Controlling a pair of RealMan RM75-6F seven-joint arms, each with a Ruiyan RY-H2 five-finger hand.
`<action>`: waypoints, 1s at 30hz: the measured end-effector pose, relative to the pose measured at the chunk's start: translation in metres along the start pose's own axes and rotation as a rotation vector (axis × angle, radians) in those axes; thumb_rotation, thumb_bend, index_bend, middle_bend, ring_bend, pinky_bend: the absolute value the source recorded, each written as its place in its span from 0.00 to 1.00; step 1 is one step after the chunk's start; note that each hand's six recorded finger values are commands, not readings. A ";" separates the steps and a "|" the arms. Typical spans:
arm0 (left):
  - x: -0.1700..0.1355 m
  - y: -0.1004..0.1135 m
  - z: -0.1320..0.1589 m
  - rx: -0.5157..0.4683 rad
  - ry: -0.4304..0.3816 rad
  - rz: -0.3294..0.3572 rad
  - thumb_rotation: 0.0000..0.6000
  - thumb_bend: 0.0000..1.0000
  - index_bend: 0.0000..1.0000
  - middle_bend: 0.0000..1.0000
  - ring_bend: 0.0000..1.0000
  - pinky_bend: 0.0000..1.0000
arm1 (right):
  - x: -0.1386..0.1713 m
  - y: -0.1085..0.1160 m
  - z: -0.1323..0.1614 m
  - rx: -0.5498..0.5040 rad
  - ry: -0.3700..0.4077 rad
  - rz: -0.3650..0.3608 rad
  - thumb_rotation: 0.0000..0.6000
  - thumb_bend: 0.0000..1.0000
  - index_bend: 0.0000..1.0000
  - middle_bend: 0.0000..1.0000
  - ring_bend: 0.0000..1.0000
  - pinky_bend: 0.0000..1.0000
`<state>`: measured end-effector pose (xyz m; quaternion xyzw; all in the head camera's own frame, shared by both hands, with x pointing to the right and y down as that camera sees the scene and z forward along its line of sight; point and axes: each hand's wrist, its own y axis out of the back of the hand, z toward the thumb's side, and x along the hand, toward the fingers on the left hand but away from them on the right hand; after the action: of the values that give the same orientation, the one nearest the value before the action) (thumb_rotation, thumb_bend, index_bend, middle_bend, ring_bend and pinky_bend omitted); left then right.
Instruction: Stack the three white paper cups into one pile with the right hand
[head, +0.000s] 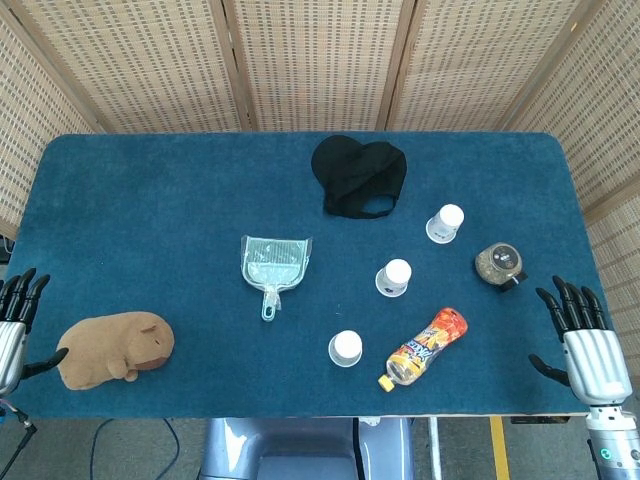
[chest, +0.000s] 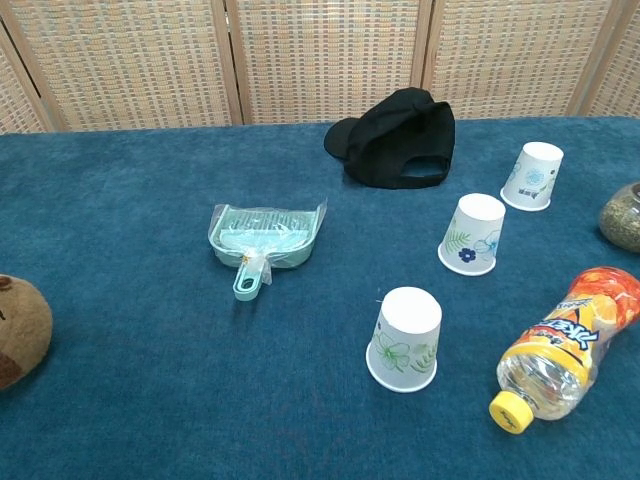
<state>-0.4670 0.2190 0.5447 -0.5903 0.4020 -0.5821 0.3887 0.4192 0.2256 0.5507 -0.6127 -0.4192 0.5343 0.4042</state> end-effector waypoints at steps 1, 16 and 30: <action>0.000 0.000 0.000 -0.002 0.000 -0.001 1.00 0.03 0.00 0.00 0.00 0.00 | -0.001 0.000 0.001 -0.001 0.008 -0.001 1.00 0.11 0.15 0.00 0.00 0.00; 0.003 0.002 -0.005 -0.007 0.022 0.003 1.00 0.03 0.00 0.00 0.00 0.00 | -0.032 -0.006 0.043 -0.078 0.273 0.110 1.00 0.15 0.26 0.00 0.00 0.00; 0.005 -0.002 -0.001 0.010 0.010 0.000 1.00 0.03 0.00 0.00 0.00 0.00 | -0.045 -0.006 0.107 -0.176 0.518 0.248 1.00 0.23 0.37 0.05 0.00 0.00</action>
<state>-0.4684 0.2155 0.5488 -0.5852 0.4010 -0.5872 0.3897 0.3092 0.1899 0.5598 -0.8079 -0.2687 0.3670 0.3746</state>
